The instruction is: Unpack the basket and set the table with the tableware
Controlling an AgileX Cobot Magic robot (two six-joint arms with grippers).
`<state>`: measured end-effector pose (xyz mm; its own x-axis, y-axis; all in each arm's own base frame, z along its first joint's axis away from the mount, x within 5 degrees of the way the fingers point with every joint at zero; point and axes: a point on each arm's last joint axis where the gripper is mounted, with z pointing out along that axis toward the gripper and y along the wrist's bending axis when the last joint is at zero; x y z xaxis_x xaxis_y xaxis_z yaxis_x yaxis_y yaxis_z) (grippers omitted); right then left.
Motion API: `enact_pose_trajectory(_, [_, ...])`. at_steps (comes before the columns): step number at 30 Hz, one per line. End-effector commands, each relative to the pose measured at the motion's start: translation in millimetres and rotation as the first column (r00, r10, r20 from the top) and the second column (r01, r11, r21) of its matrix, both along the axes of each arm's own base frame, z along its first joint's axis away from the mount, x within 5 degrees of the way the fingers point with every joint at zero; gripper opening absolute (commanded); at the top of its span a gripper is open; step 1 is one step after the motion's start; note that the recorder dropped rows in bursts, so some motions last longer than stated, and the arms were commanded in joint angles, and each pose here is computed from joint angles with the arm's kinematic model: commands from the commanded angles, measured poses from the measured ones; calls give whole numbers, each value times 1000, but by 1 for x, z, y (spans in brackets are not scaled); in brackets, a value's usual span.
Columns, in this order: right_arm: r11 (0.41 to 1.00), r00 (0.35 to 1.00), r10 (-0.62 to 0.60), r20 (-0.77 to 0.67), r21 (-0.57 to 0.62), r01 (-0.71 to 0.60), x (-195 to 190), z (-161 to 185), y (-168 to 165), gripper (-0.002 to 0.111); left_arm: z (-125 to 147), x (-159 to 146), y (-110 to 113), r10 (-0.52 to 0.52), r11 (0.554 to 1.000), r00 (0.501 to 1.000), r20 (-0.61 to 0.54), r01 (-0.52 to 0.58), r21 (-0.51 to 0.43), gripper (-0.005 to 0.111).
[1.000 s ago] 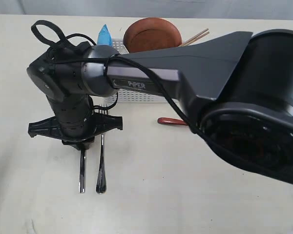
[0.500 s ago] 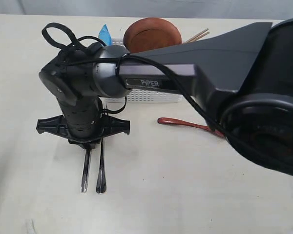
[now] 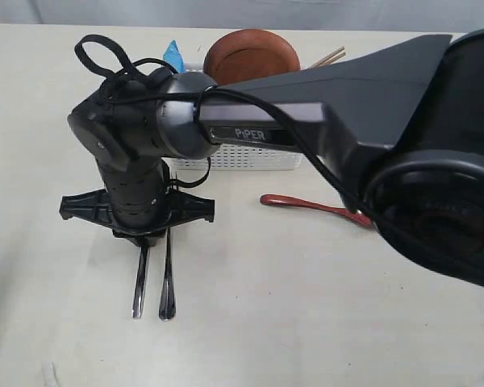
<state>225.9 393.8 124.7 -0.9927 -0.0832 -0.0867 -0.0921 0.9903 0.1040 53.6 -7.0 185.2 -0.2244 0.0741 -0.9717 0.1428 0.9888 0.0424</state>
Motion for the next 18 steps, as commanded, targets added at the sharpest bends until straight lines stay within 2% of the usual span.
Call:
enact_pose_trajectory(1, [1000,1000,7,-28,-28,-8,-2,-6,-4,0,-1,0,0,0,1000,1000,2,0,8,0])
enact_pose_trajectory(7, [1000,999,8,-33,-25,-9,-2,-6,-4,1,-1,0,0,0,1000,1000,2,0,8,0])
enact_pose_trajectory(8, [1000,999,8,-33,-25,-9,-2,-6,-4,6,-1,0,0,0,1000,1000,2,0,8,0])
enact_pose_trajectory(11, [999,999,18,-32,-26,-19,-2,-6,-4,34,-1,0,0,0,1000,1000,2,0,8,0])
enact_pose_trajectory(12, [999,999,31,-30,-25,-32,-2,-5,-4,39,-1,0,0,0,1000,1000,2,0,8,0])
enact_pose_trajectory(14, [998,998,66,-22,-19,-67,-1,-3,-2,43,-1,0,0,0,1000,1000,2,0,8,0])
enact_pose_trajectory(18, [995,995,100,-22,-25,-101,1,7,1,42,-1,0,0,0,1000,1000,2,0,8,0])
